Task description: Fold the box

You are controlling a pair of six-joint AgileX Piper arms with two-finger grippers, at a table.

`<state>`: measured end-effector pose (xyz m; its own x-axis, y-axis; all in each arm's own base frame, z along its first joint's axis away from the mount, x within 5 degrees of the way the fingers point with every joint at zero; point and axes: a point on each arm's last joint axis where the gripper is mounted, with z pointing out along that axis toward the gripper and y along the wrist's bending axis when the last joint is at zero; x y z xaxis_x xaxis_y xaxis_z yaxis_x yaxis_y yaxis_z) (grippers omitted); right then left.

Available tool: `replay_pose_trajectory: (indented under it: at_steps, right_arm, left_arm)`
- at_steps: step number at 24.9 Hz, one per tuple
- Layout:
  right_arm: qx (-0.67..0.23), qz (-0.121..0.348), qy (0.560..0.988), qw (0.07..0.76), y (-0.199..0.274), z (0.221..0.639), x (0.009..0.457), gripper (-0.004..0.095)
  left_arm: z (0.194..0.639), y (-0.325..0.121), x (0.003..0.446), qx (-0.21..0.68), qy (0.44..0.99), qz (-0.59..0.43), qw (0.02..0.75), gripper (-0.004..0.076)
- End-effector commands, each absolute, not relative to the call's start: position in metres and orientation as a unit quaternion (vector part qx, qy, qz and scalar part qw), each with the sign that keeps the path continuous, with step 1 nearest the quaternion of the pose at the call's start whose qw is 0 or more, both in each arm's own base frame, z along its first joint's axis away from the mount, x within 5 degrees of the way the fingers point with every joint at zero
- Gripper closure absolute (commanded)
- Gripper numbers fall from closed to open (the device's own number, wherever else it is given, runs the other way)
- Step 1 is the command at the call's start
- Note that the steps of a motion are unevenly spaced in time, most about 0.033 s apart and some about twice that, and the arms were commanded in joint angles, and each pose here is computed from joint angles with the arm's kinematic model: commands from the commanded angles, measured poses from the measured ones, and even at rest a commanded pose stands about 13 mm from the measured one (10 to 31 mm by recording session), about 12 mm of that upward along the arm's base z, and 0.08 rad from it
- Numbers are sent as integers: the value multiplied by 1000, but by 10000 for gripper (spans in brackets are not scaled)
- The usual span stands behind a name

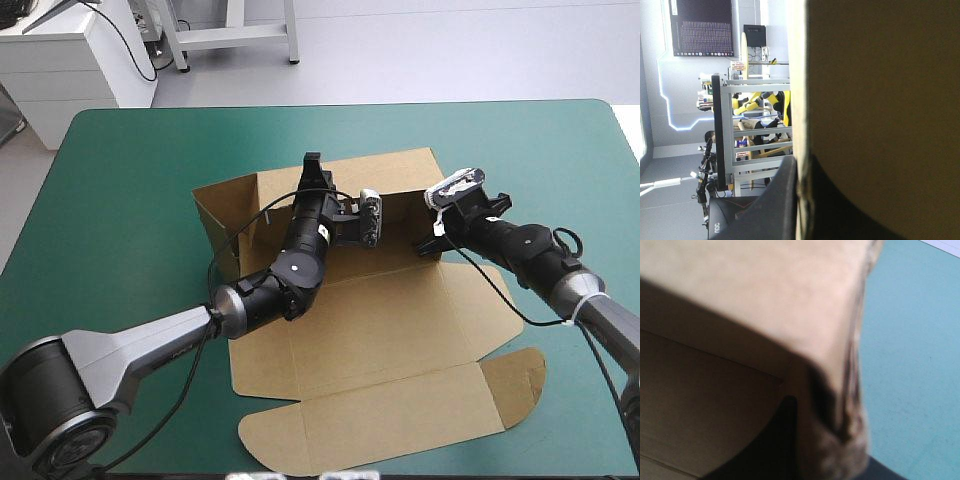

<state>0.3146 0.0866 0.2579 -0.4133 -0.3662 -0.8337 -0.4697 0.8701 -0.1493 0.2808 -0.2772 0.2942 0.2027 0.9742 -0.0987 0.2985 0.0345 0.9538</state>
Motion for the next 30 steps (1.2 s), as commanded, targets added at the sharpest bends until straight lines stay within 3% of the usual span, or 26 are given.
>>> replay_pose_trajectory:
  at_steps: [1,11,15,19,21,30]
  right_arm:
    - [-281,70,817,499,99,277,308,908]
    - [-277,85,821,492,100,276,307,908]
    - [-277,87,823,489,100,276,306,908]
    - [-273,85,828,483,99,274,306,908]
    - [-265,87,831,481,99,274,306,908]
    - [-225,78,837,492,95,280,311,908]
  left_arm:
    - [319,-280,275,598,505,331,526,731]
    - [318,-280,275,599,505,330,527,710]
    - [318,-281,275,596,509,325,530,588]
    - [318,-281,275,578,529,305,541,386]
    - [318,-282,274,579,529,300,543,336]
    - [336,-308,220,551,529,282,581,334]
